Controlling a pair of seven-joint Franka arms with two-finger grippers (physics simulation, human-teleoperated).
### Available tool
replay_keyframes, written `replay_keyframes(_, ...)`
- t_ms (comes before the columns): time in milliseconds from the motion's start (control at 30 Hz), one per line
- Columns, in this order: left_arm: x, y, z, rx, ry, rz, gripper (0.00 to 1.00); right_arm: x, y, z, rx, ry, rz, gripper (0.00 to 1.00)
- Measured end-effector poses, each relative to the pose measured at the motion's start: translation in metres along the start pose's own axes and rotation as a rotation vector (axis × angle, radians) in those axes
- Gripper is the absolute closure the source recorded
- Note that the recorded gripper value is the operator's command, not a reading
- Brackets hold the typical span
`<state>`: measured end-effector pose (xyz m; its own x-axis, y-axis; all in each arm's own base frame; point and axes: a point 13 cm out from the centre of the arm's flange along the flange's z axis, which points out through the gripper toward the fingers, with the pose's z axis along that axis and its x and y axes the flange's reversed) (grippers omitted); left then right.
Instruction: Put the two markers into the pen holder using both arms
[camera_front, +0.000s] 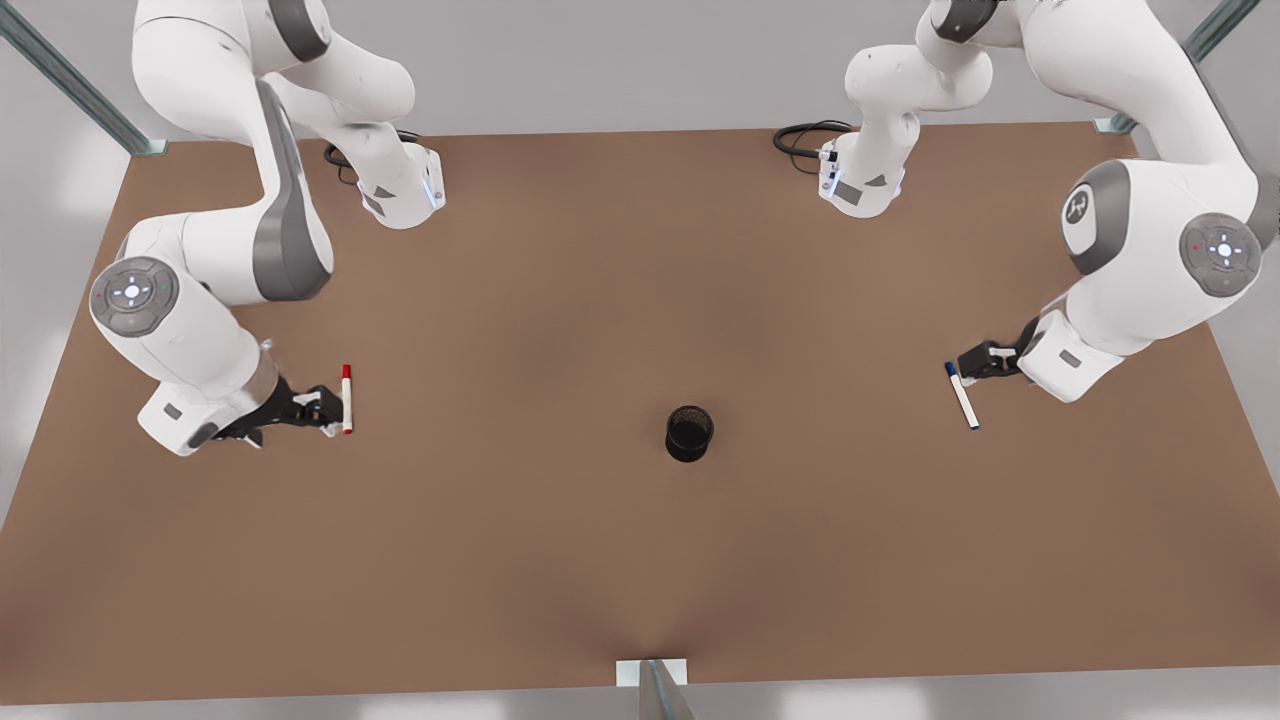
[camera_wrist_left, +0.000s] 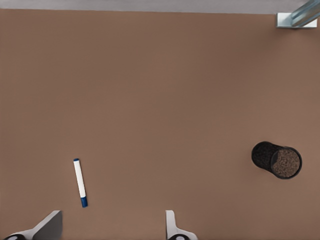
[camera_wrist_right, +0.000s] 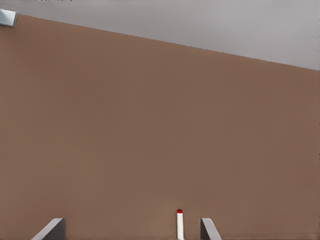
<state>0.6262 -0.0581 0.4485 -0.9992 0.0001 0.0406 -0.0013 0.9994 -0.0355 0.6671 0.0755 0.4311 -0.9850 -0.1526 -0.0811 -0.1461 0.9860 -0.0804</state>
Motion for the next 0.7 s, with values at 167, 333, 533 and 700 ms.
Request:
replay_keyframes(167,0.001,0.041,0.118,0.006,0.137,-0.063,0.00,0.002,0.010,-0.012,-0.002,-0.011,0.000,0.00)
replay_keyframes(333,0.054,0.092,0.263,0.055,0.206,-0.186,0.00,0.013,0.012,-0.048,0.004,-0.045,0.018,0.00)
replay_keyframes(533,0.078,0.153,0.351,0.059,0.136,-0.257,0.00,0.065,-0.010,0.049,-0.033,0.154,0.097,0.00)
replay_keyframes(700,0.074,0.194,0.371,0.012,0.057,-0.216,0.00,0.138,-0.003,0.207,-0.054,0.300,0.118,0.00)
